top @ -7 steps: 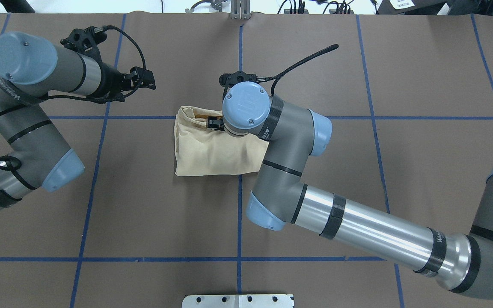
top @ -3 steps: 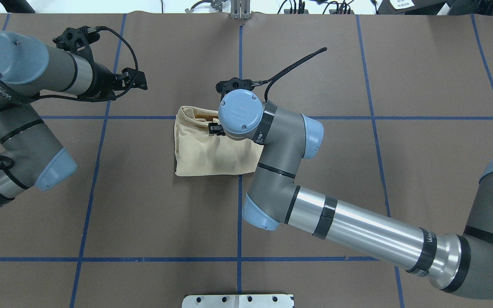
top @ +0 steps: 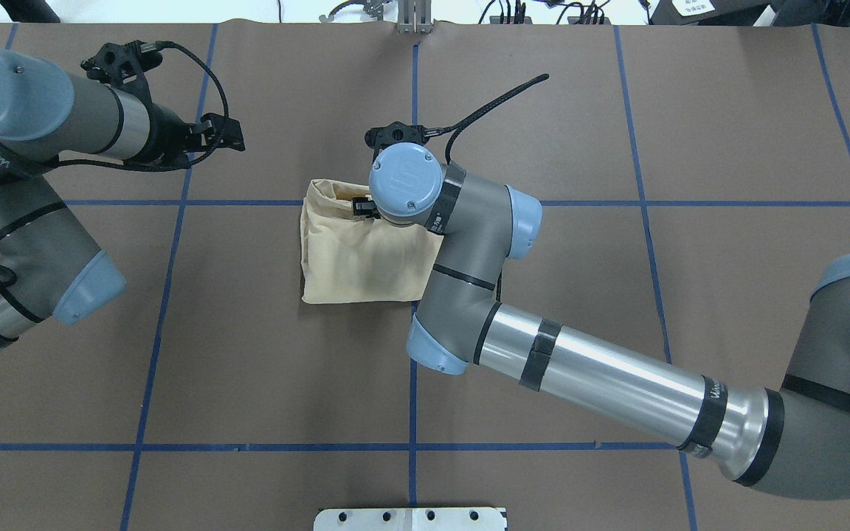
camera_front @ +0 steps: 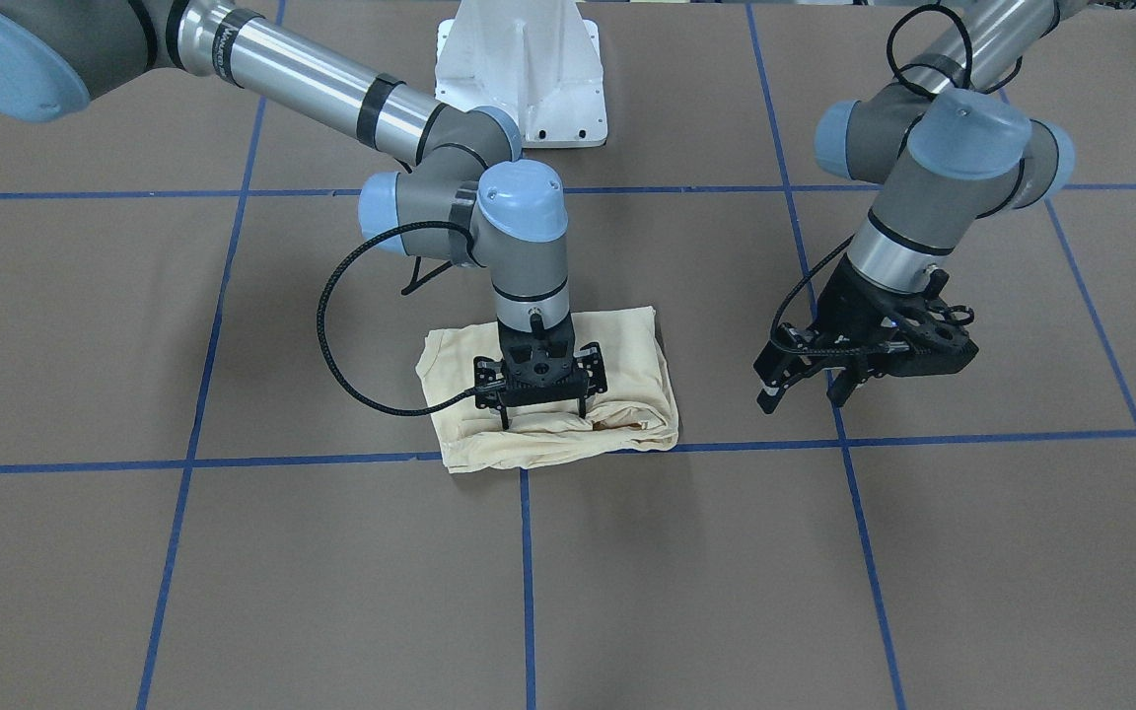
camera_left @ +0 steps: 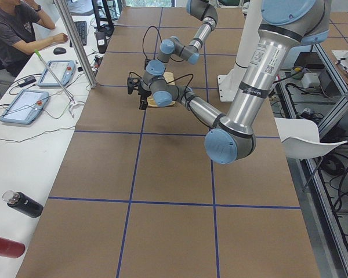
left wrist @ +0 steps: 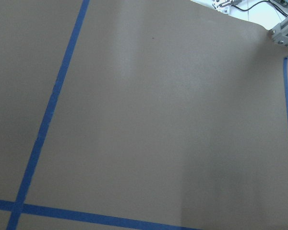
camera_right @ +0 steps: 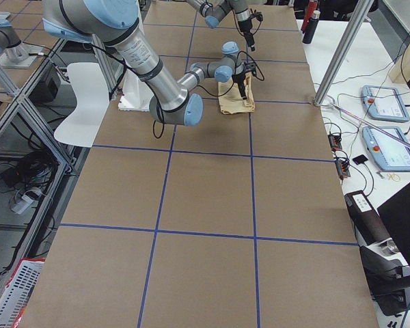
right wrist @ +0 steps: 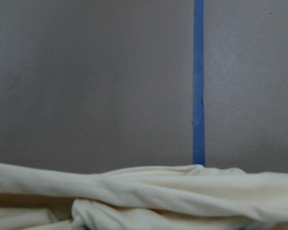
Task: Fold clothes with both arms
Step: 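Press the right gripper down on the bundle's top to flatten it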
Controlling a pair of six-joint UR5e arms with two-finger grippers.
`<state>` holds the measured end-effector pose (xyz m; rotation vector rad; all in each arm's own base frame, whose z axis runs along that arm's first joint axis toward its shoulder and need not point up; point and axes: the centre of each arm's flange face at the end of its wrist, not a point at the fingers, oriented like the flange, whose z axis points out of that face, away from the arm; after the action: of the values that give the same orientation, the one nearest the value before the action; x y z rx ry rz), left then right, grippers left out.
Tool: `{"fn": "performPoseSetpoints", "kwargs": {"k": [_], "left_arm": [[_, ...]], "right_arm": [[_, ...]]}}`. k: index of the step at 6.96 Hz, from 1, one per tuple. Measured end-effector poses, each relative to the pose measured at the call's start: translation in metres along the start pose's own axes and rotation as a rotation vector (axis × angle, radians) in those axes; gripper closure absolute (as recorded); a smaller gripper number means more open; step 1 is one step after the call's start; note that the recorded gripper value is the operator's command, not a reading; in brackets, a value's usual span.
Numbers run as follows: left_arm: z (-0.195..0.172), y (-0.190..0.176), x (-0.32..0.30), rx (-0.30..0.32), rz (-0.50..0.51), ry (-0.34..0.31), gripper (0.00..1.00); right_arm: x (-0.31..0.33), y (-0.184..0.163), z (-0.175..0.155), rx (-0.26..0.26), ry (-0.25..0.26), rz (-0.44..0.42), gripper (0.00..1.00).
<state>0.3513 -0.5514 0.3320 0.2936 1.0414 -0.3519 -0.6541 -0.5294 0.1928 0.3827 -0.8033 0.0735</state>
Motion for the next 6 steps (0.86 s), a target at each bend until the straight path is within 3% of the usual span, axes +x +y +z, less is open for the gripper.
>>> {"fn": "performPoseSetpoints", "kwargs": {"k": [3, 6], "left_arm": [[0.001, 0.000, -0.003, 0.000, -0.001, -0.005, 0.00], [-0.006, -0.012, -0.012, 0.014, 0.010, -0.010, 0.00]], "right_arm": [[0.006, -0.056, 0.016, 0.048, 0.005, 0.016, 0.00], [0.013, -0.110, -0.008, 0.055, -0.031, 0.047, 0.00]]}}
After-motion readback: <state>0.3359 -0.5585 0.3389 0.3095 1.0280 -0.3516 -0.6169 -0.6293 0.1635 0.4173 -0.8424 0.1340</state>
